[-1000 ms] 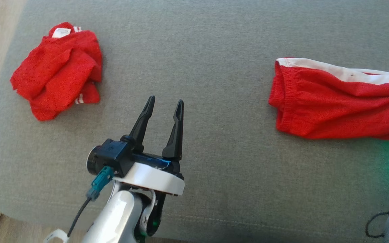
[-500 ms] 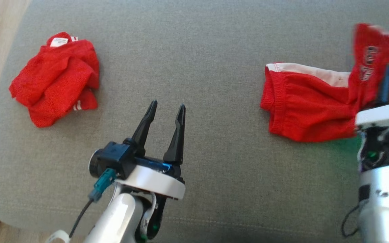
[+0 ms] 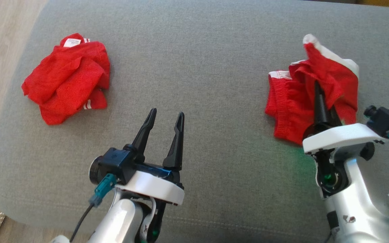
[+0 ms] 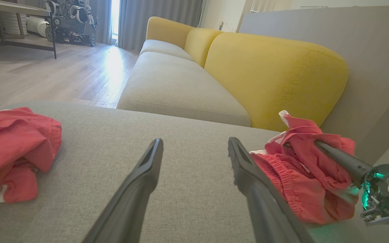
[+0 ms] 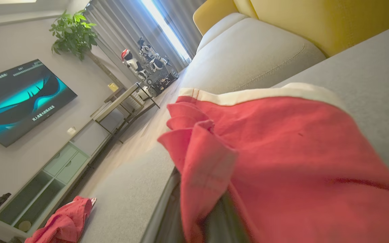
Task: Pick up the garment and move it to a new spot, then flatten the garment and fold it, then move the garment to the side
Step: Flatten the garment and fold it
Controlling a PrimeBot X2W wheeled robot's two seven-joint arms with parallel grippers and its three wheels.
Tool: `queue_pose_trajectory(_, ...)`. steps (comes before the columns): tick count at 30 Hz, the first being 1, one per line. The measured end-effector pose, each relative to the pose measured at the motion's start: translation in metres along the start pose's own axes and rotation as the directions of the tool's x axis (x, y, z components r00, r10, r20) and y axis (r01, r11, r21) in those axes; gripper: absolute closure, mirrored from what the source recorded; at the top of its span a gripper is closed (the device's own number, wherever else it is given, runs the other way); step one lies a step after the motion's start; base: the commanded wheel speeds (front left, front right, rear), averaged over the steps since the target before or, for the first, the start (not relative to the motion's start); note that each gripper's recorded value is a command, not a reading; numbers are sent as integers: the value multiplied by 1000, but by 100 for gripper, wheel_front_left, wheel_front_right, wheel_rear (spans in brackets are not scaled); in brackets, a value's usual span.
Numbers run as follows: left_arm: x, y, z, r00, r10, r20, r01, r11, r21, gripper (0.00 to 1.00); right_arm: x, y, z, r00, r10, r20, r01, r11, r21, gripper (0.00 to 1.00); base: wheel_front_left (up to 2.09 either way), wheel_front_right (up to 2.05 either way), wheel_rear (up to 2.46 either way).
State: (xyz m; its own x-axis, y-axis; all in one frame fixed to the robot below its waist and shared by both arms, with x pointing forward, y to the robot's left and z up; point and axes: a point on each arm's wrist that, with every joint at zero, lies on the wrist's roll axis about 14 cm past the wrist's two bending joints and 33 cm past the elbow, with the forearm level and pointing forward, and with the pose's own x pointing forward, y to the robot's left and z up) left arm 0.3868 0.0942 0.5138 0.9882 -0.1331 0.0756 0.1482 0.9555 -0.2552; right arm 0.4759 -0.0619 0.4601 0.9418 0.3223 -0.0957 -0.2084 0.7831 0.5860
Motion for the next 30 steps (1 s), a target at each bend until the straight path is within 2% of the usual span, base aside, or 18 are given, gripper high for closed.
queue_pose_trajectory(9,-1,6,-3,1000,21,-10,-21,1000,0,0,3,18,-36,991,58,-122,-61,998,-24,100,0,0,0)
queue_pose_trajectory(12,-1,7,-4,1000,24,-14,-24,1000,0,0,0,21,-56,977,68,-201,-76,997,-32,100,0,0,0)
queue_pose_trajectory(13,-2,7,-5,1000,25,-15,-25,1000,0,0,-2,19,-64,970,66,-234,-80,996,-50,61,0,0,0)
queue_pose_trajectory(14,-2,7,-5,1000,25,-16,-25,1000,1,0,-4,17,-68,965,63,-254,-82,994,-66,0,0,0,0)
queue_pose_trajectory(20,-2,8,-5,999,29,-17,-29,1000,3,0,-7,27,-76,953,98,-287,-125,989,-80,0,0,0,0)
queue_pose_trajectory(24,-2,7,-6,999,30,-18,-30,1000,4,0,-12,35,-85,936,120,-330,-145,988,-53,0,0,0,0)
queue_pose_trajectory(30,0,6,-8,999,24,-24,-24,1000,1,0,-19,18,-95,916,80,-394,-106,993,-46,0,0,0,0)
